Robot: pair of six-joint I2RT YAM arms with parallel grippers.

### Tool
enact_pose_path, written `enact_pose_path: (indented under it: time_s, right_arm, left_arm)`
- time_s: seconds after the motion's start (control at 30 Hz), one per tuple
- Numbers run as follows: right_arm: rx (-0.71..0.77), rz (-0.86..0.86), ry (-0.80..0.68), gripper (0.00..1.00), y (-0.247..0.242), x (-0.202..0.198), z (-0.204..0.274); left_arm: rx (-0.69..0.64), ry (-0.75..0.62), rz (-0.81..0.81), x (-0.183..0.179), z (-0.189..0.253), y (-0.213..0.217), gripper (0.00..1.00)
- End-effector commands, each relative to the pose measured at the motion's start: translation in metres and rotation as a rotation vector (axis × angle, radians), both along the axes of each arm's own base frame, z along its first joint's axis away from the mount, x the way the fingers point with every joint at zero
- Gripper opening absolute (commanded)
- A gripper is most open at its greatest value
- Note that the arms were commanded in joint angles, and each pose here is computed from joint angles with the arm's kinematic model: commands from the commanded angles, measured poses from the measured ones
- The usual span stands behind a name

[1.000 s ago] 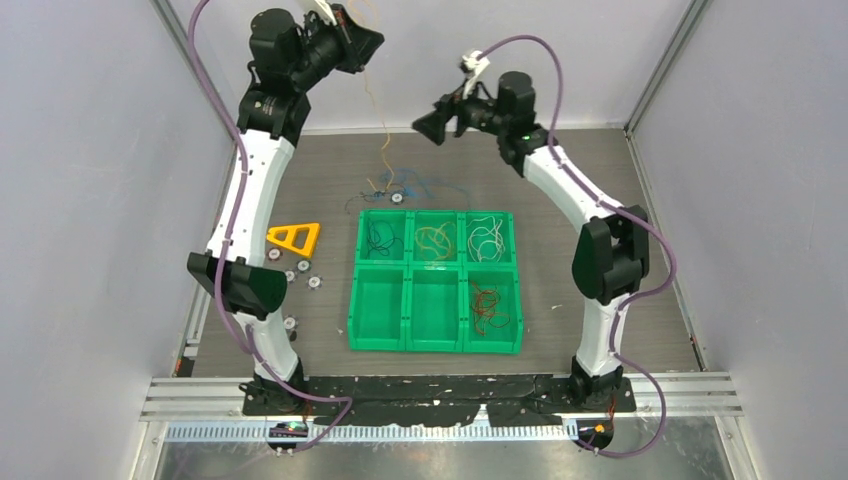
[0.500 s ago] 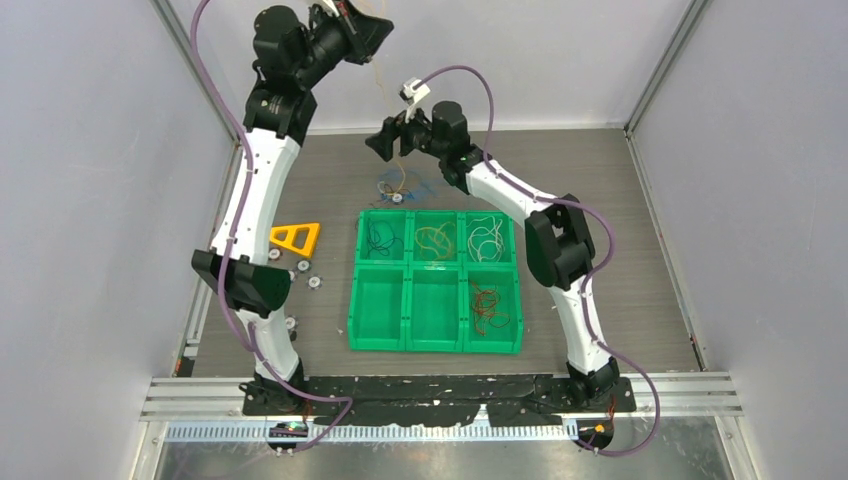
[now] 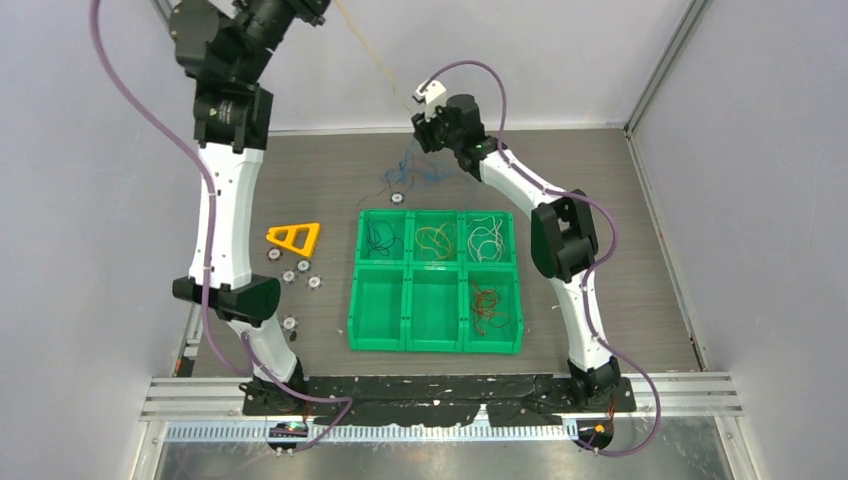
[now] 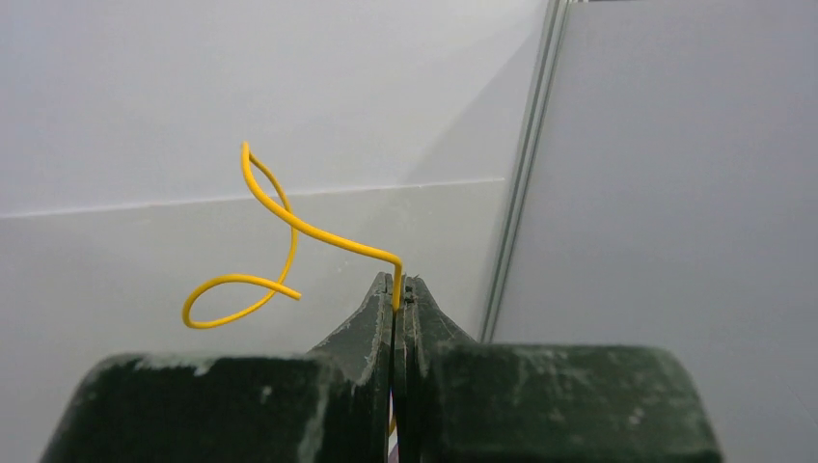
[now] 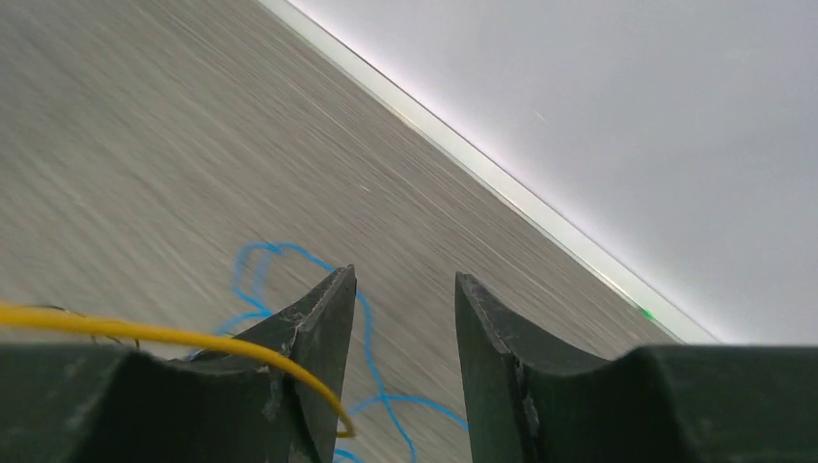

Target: Untangle the cables

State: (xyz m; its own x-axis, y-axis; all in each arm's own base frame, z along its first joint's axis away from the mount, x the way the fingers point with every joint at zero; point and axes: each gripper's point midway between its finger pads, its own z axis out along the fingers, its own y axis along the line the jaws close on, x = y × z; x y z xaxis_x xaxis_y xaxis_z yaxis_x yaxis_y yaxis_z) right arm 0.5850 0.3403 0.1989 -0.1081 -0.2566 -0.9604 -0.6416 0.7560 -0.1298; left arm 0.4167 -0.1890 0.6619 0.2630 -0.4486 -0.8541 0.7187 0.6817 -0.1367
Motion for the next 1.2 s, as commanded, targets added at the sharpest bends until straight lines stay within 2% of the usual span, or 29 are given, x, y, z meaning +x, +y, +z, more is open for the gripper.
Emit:
enact_pose_path:
  time_s: [0.0, 0.07, 0.13, 0.23, 0.27, 0.33, 0.4, 0.53, 0.6, 0.83, 1.17]
  right_arm:
    - [-0.183, -0.093, 0.015, 0.48, -0.069, 0.032, -0.026]
    - [-0.197, -0.081, 0.046, 0.49, -0.084, 0.033, -0.033]
    - [-0.146, -0.007, 0.081, 0.53, -0.086, 0.026, -0.028]
    - [-0.075, 0.161, 0.103, 0.73, -0.073, -0.001, -0.01]
    - [-0.068, 0.191, 0.091, 0.84, -0.073, -0.009, 0.003]
    - [-0.062, 0.274, 0.081, 0.94, -0.069, -0.03, 0.021]
    - [-0.046, 0.315, 0.07, 0.98, -0.07, -0.048, 0.043]
    - [0.071, 0.389, 0.053, 1.0, -0.066, -0.085, 0.107]
    - [0.177, 0.423, 0.069, 0.97, -0.056, -0.105, 0.143]
    - [0.355, 0.548, -0.064, 0.95, -0.012, -0.151, 0.24]
    - [0.42, 0.509, -0.149, 0.95, 0.022, -0.14, 0.266]
  left_arm:
    - [-0.073, -0.17, 0.042, -0.042, 0.055, 0.025, 0.0]
    - [-0.071, -0.17, 0.035, -0.043, 0.055, 0.025, 0.0]
    - [-0.064, -0.147, 0.022, -0.038, 0.048, 0.022, 0.0]
    - [-0.052, -0.094, 0.003, -0.026, 0.032, 0.017, 0.0]
    - [-0.05, -0.076, -0.002, -0.023, 0.026, 0.015, 0.0]
    - [-0.047, -0.048, -0.016, -0.018, 0.017, 0.012, 0.0]
    - [-0.041, -0.028, -0.035, -0.016, 0.01, 0.009, 0.0]
    - [-0.046, 0.0, -0.083, -0.017, 0.0, 0.003, 0.0]
    - [-0.056, 0.034, -0.142, -0.02, -0.006, -0.004, 0.0]
    - [-0.022, 0.075, -0.307, -0.035, -0.03, -0.033, 0.0]
    - [0.012, 0.13, -0.504, -0.061, -0.049, -0.063, 0.0]
